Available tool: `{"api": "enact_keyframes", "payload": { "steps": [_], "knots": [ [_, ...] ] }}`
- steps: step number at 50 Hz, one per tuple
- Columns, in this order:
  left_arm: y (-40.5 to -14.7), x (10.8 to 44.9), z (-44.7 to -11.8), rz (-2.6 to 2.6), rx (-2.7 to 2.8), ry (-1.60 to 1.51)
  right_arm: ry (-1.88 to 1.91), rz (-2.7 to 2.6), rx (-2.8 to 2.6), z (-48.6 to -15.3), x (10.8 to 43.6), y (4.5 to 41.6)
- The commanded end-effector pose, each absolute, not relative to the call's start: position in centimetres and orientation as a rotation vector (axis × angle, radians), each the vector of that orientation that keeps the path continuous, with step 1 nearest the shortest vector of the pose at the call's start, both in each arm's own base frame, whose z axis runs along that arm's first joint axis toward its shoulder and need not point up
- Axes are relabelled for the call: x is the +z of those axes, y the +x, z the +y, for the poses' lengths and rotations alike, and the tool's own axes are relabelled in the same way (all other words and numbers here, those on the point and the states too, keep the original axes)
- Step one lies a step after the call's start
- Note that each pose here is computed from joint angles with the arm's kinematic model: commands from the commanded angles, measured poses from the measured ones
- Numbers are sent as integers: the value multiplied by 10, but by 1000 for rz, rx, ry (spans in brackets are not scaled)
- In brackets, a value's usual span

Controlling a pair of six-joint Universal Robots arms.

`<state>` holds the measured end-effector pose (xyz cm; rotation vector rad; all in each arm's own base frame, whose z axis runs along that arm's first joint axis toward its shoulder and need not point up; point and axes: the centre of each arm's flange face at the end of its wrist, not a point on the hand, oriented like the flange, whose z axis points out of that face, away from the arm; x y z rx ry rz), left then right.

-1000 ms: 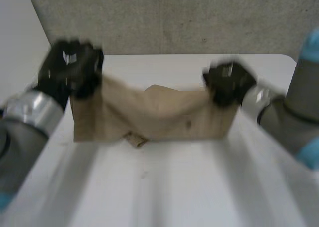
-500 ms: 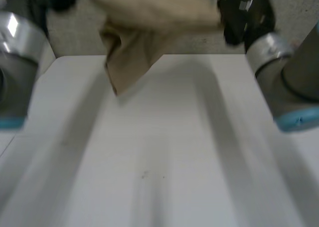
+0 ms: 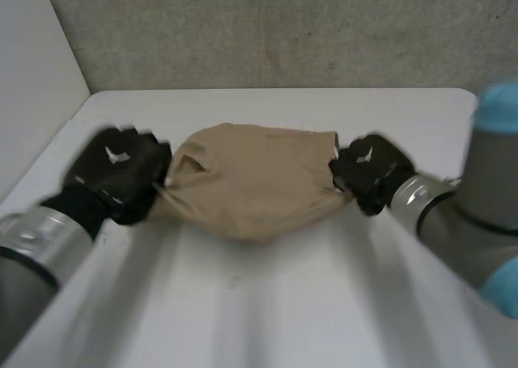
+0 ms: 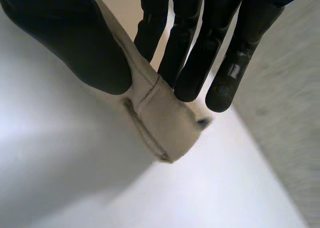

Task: Fold the shorts.

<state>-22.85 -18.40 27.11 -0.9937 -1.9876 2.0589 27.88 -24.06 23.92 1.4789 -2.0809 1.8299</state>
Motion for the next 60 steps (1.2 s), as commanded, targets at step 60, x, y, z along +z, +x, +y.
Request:
{"api": "enact_keyframes", "payload": {
  "steps": [60],
  "knots": [
    [-276, 193, -292, -1895, 2241, -927, 1244, -2057, 1996, -342, 177, 319]
  ]
}}
